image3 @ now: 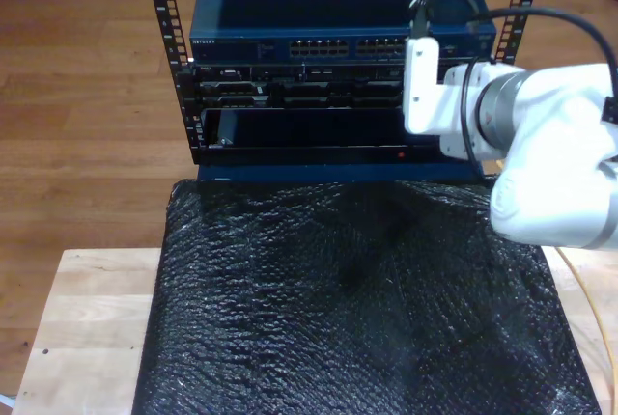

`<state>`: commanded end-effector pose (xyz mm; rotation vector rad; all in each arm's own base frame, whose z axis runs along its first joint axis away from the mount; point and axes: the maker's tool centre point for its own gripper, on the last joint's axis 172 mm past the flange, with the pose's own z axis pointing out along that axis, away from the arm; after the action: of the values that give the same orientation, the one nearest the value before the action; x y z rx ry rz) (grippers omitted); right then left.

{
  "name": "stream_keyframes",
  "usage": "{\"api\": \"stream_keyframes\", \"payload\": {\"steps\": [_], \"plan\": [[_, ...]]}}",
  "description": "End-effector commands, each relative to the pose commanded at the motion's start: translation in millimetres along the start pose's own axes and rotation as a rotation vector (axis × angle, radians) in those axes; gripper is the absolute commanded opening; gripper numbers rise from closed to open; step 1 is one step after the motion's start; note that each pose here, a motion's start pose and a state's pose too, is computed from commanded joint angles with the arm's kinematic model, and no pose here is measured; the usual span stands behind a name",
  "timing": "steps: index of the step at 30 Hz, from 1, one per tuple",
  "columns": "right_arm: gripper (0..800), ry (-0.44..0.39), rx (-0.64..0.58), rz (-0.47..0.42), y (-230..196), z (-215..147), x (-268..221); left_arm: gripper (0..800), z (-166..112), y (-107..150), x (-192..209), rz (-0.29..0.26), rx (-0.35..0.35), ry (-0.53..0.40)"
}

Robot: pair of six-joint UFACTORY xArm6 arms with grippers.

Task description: Grab the cable and plug it in

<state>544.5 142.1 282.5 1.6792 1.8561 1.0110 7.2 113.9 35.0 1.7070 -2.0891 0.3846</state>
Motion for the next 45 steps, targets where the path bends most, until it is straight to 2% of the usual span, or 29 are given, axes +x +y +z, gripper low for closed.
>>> {"api": "stream_keyframes", "payload": {"steps": [11, 23, 29, 33, 39, 45], "plan": [[0, -0.006, 0.003, -0.023, -11, -1, -2, 800, 0, 0, 0, 0.0, 0.0, 0.0], [0, -0.007, -0.069, -0.155, 4, -5, 9, 800, 0, 0, 0, 0.0, 0.0, 0.0], [0, 0.001, -0.054, -0.256, -5, 0, 18, 800, 0, 0, 0, 0.0, 0.0, 0.0], [0, -0.001, -0.071, -0.256, -6, 7, 17, 800, 0, 0, 0, 0.0, 0.0, 0.0], [0, 0.001, -0.16, -0.258, 17, 9, 21, 800, 0, 0, 0, 0.0, 0.0, 0.0], [0, 0.0, -0.166, -0.255, 22, 15, 21, 800, 0, 0, 0, 0.0, 0.0, 0.0]]}}
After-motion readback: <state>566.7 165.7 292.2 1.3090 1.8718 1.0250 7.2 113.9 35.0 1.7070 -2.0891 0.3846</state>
